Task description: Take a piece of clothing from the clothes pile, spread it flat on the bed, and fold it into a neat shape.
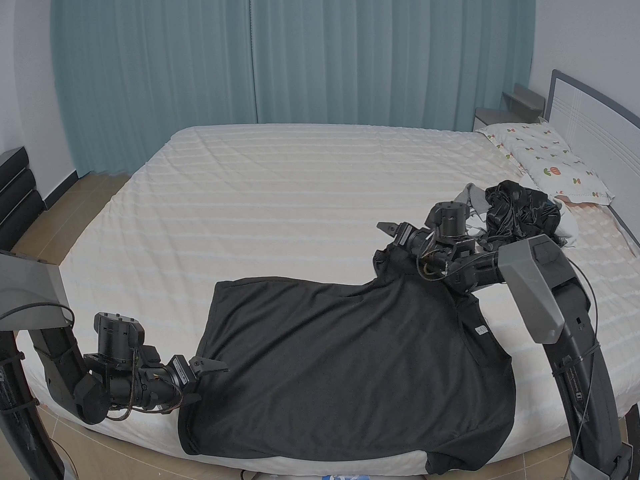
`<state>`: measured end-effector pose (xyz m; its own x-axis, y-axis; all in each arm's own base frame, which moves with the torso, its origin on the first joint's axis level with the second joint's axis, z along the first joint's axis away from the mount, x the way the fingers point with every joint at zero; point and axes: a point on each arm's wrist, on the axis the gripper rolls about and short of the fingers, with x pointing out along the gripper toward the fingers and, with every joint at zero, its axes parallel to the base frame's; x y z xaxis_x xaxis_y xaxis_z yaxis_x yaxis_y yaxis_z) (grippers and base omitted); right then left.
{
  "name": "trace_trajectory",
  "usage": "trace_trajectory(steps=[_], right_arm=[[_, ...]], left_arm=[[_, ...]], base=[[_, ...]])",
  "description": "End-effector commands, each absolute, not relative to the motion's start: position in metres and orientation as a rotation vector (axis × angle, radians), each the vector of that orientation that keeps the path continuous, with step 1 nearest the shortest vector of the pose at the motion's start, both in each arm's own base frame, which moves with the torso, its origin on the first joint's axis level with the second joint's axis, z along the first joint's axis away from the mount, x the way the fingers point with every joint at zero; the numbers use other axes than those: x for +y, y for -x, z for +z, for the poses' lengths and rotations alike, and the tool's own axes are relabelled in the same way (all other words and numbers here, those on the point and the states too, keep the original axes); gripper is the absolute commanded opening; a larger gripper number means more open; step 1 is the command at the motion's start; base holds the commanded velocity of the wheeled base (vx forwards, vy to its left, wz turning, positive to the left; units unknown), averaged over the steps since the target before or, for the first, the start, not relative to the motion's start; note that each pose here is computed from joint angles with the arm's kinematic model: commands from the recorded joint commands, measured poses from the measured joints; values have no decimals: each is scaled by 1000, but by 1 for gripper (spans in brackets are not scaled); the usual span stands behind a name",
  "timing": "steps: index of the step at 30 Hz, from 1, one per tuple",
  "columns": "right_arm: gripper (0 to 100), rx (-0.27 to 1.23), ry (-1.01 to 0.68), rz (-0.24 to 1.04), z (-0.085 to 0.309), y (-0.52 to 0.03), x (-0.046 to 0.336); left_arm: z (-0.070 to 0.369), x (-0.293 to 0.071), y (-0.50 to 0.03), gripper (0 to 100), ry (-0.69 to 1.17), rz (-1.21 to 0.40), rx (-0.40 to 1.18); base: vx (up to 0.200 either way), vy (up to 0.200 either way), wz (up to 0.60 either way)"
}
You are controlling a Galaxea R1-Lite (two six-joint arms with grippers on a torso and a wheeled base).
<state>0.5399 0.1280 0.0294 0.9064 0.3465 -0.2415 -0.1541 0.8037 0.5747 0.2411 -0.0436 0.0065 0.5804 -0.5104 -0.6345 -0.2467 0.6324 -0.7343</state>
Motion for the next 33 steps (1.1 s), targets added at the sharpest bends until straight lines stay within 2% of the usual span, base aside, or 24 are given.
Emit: trace_trajectory(steps=[1,7,25,26,33], right_arm=[[100,344,-533,207,35,-540,91],[100,418,-465,153,6,-534,66],[100,535,-381,145,-41,-522,65],[0,534,-377,146,-42,-523,65],[0,476,-387,143,-34,-526,59]], left_arm=[[6,-44,-241,100,908,-182,972],[6,-44,-241,100,908,-182,972],[6,-44,-241,100,907,-182,971],[6,-44,-241,100,908,-182,972],[6,-44,-241,100,908,-182,972]], base=[[0,0,0],[0,0,0],[0,0,0],[0,0,0],[0,0,0]])
